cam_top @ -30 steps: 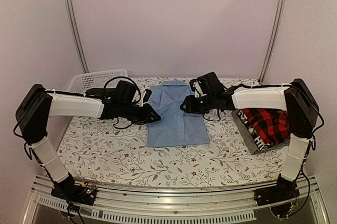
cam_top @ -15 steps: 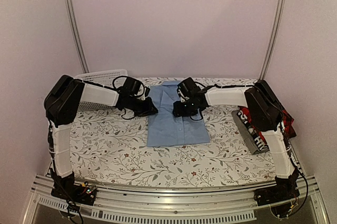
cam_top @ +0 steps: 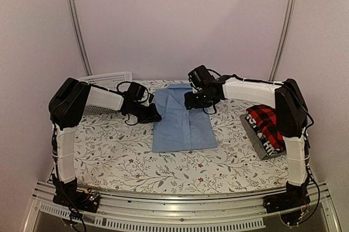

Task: Fold and stack the long sleeve shirts
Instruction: Smooth out the 2/3-rectangle-folded shirt at the center of the board.

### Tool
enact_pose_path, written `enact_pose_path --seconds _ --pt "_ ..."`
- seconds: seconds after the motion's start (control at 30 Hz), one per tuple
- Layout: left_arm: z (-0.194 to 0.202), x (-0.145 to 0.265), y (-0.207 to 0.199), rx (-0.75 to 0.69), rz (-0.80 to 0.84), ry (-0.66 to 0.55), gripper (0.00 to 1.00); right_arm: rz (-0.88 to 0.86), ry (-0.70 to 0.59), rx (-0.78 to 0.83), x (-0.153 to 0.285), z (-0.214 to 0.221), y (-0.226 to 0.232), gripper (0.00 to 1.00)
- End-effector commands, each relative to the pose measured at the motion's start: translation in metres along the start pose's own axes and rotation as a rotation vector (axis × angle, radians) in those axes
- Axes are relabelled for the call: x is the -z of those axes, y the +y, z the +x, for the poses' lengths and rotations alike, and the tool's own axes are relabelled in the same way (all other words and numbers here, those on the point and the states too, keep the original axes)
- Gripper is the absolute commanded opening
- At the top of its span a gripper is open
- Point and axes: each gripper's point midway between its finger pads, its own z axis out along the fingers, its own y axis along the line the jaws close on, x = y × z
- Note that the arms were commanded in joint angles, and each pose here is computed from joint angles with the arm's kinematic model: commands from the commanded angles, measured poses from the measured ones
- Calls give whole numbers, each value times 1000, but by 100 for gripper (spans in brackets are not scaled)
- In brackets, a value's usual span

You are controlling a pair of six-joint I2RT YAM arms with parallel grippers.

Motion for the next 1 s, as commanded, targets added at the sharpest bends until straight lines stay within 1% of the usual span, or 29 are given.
enact_pose_path --seconds 0.0,0.13,0.2,0.27,0.4,0.5,0.63,0.7,0.73,0.87,0.97 --pt "3 11 9 0 -36 19 13 -14 -11 20 33 11 19 51" --pt "-2 16 10 -16 -43 16 13 -55 27 16 24 34 34 31" --pt "-4 18 9 -27 -43 15 13 -70 59 19 9 45 39 25" --pt "-8 21 6 -42 -36 9 13 -77 82 25 -5 53 44 22" --pt "-13 28 -2 -64 -30 1 13 -56 155 37 -39 79 42 21" --pt "-15 38 -7 -67 -25 -8 14 -46 195 34 -57 95 39 32" --pt "-12 53 -15 -66 -12 -18 19 -43 222 23 -65 105 38 47" --pt "-5 59 -16 -61 -3 -13 23 -38 217 17 -63 103 38 51" --pt "-1 61 -16 -54 1 -9 25 -35 214 14 -62 102 37 54" --pt "21 63 -17 -42 5 20 28 -17 201 9 -53 93 36 64" --pt "41 66 -18 -36 12 39 31 9 151 10 -41 71 35 72"
